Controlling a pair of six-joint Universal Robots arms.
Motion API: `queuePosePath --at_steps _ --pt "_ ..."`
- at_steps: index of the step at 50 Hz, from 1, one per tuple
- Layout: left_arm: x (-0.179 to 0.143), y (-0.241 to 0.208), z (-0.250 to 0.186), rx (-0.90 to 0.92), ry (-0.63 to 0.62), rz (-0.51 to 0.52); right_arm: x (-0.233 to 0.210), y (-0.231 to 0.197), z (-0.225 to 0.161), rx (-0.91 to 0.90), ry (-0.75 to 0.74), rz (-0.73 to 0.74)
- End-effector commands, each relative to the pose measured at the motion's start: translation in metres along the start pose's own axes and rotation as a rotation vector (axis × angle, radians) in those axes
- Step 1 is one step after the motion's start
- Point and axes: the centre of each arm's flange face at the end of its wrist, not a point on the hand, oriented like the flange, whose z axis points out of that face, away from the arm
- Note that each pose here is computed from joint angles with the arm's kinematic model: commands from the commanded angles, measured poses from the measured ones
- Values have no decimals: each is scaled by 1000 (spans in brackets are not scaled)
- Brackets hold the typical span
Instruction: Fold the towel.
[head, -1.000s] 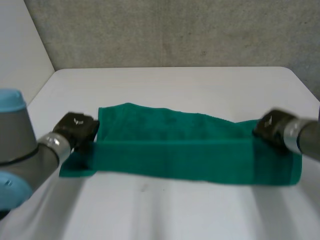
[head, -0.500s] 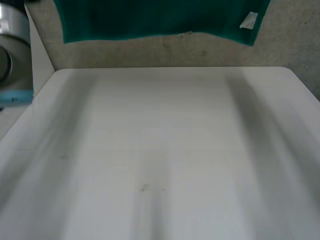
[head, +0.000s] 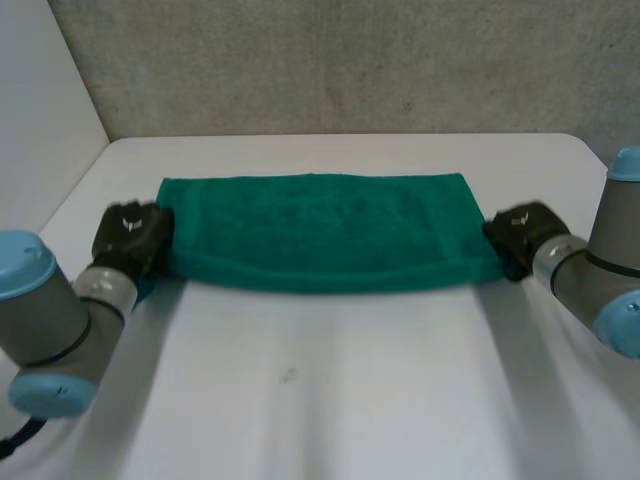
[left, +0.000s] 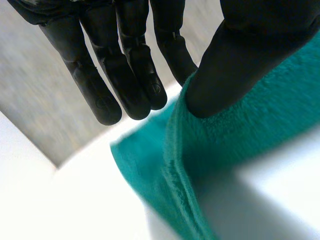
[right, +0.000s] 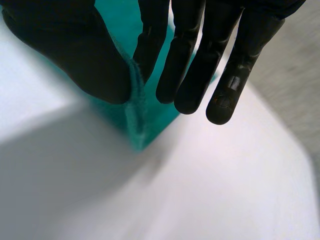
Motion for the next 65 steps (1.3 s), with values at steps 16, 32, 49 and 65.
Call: queuePosePath --at_steps 16,32,49,65 --pt "5 -24 -86 -235 232 366 -3 22 -105 -187 -112 -391" --pt "28 -17 51 71 115 411 11 -8 3 2 126 -244" --pt "47 13 103 103 58 423 10 -2 77 73 210 -214" --pt "47 -31 60 157 72 410 18 -21 -13 156 138 4"
